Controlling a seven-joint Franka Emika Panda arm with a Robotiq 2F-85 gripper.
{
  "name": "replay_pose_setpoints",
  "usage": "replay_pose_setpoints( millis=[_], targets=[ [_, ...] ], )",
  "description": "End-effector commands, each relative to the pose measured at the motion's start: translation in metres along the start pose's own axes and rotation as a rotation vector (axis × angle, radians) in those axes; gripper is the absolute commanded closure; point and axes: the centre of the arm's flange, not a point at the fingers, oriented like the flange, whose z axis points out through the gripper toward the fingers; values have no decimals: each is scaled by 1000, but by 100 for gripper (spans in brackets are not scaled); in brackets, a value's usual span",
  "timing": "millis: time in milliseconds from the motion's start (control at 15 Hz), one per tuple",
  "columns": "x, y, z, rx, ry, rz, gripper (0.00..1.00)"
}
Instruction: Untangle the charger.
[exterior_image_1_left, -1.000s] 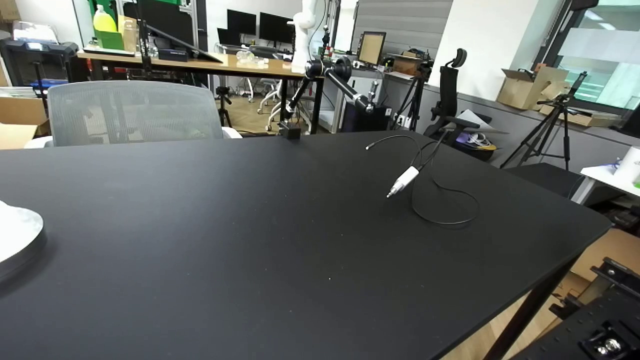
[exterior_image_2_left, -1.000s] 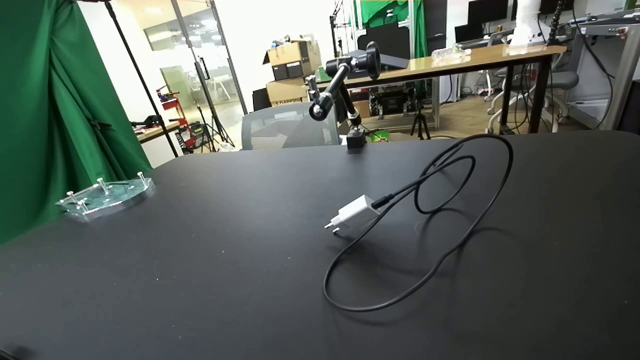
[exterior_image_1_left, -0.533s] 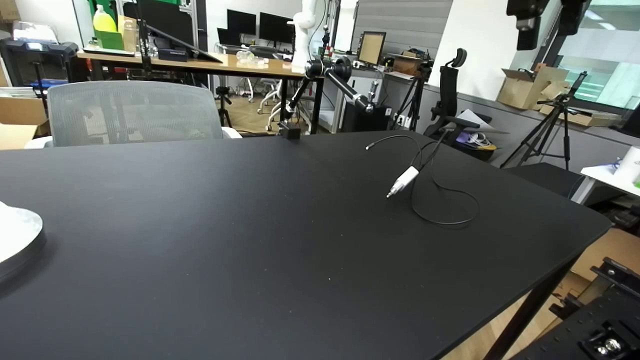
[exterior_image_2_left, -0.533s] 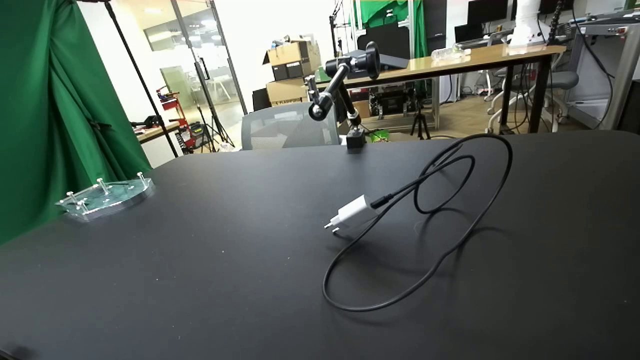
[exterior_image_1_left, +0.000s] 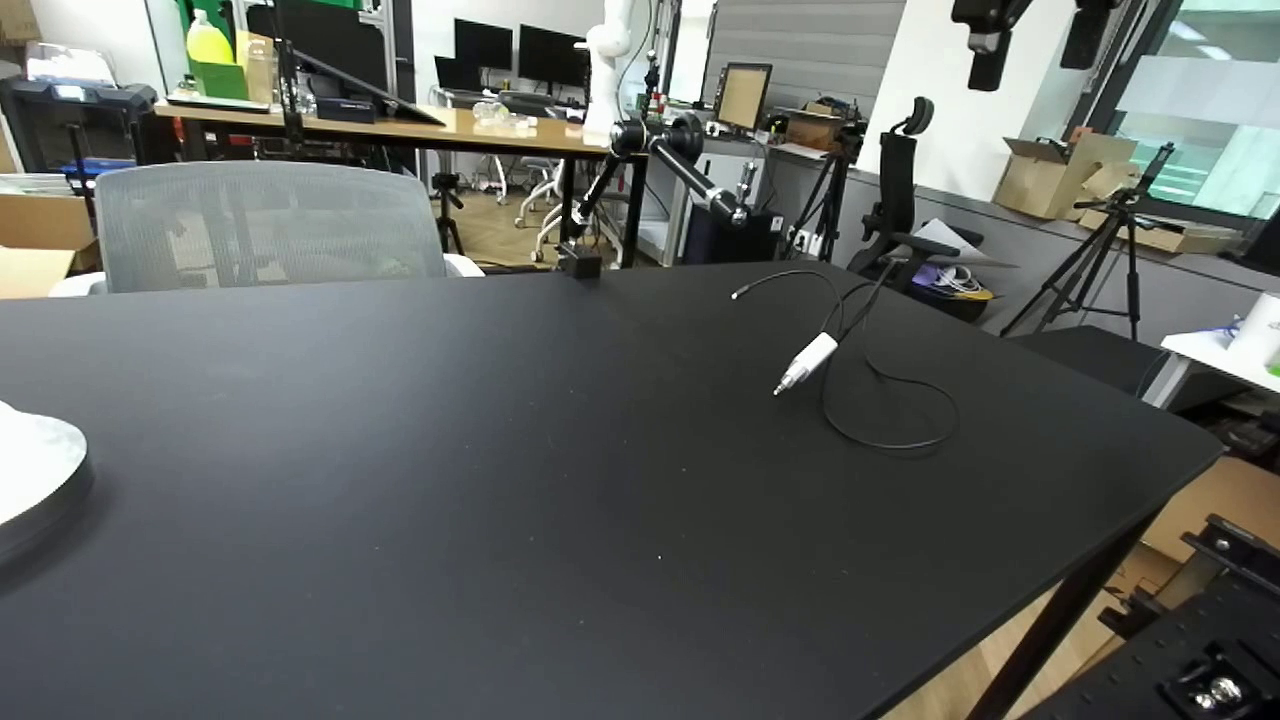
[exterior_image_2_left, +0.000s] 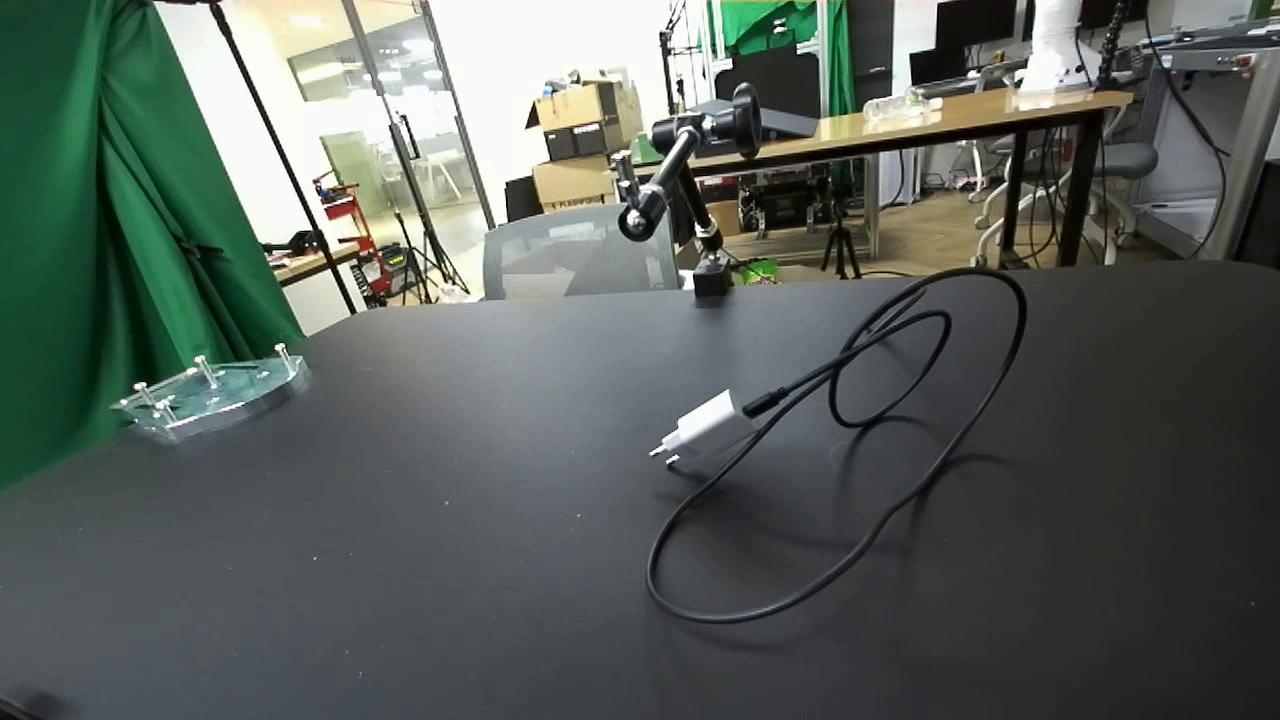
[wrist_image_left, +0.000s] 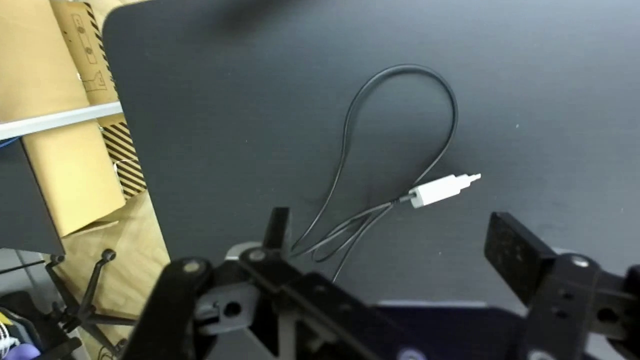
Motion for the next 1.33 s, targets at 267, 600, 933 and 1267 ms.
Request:
replay_pose_setpoints(
  millis=[267, 600, 933, 1267],
  targets=[
    [25, 22, 63, 50, 58, 215, 0],
    [34, 15, 89, 51, 41, 244, 0],
    [57, 6, 148, 36, -19, 242, 0],
    [47, -2, 179, 51, -90, 205, 0]
  ],
)
